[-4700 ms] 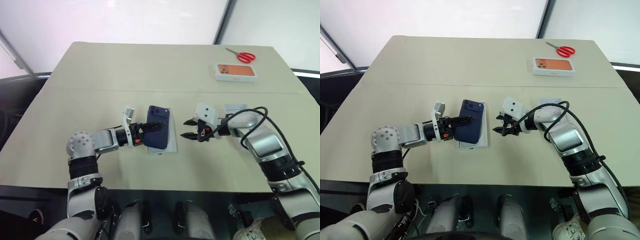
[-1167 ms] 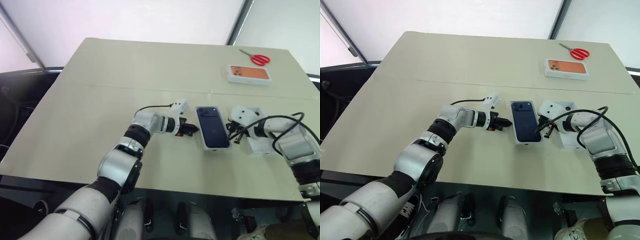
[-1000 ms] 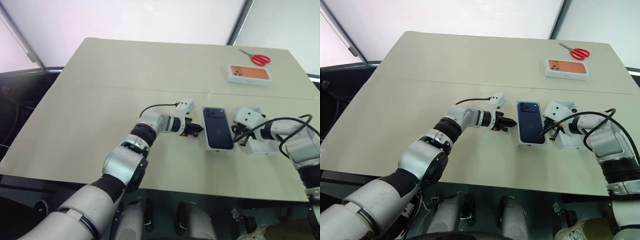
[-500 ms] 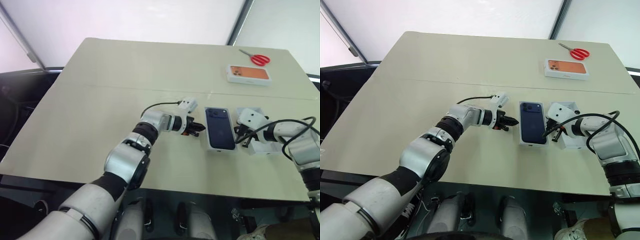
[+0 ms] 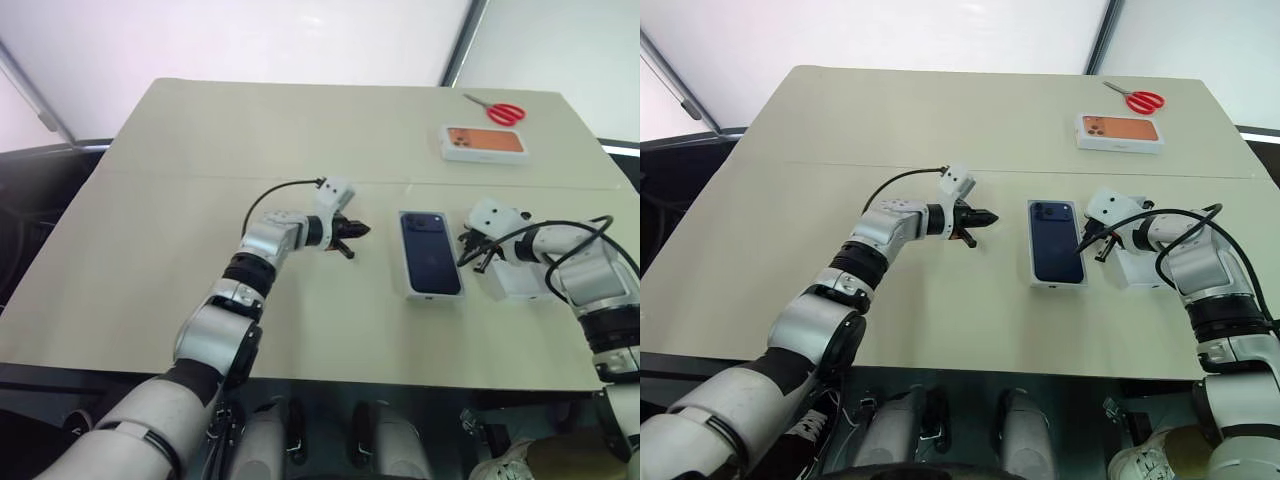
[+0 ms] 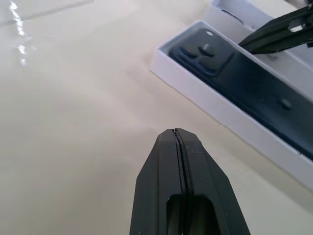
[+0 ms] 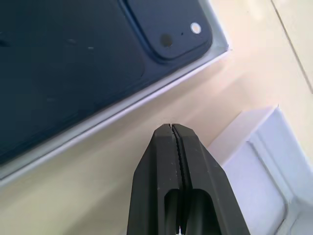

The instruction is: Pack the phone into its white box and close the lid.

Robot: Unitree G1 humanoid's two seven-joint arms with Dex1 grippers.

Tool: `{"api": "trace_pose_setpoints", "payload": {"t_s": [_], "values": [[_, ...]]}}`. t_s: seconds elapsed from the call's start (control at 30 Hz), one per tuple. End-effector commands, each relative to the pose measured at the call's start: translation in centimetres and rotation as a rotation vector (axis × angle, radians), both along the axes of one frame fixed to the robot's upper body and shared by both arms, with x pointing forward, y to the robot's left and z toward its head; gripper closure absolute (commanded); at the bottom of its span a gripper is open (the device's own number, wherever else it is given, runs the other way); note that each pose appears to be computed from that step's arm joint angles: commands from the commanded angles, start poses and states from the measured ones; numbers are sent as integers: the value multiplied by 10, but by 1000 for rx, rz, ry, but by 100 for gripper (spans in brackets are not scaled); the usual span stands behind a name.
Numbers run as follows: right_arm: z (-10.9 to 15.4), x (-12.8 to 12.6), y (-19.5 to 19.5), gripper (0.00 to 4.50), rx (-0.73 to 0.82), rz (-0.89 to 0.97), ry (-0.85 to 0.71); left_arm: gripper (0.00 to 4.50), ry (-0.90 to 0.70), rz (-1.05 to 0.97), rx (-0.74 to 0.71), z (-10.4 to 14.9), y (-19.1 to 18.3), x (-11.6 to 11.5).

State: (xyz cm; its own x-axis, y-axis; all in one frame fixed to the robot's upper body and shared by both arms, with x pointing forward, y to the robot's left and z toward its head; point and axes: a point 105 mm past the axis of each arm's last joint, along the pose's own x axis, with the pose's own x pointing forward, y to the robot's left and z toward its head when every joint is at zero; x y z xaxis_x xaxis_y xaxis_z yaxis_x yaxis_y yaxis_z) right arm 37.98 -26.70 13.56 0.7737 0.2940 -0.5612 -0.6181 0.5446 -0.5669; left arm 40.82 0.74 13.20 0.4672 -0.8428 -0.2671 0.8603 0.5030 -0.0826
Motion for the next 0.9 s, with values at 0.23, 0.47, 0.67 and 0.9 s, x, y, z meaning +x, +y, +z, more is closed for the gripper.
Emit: {"api": "trace_pose_setpoints", "payload": {"t_s": [0.23, 0.47, 0.67, 0.9], "values": [[41, -11, -3, 158, 310, -95, 23, 166, -211, -77, -66, 47, 50, -20], [45, -18, -24, 1, 358, -312, 59, 9, -260, -158, -73, 51, 70, -42], [28, -40, -18, 1, 477, -435, 258, 9, -354, -232, -103, 65, 81, -62], [8, -52, -19, 1, 422, -525, 328, 9, -435, -261, -74, 57, 87, -79]]}}
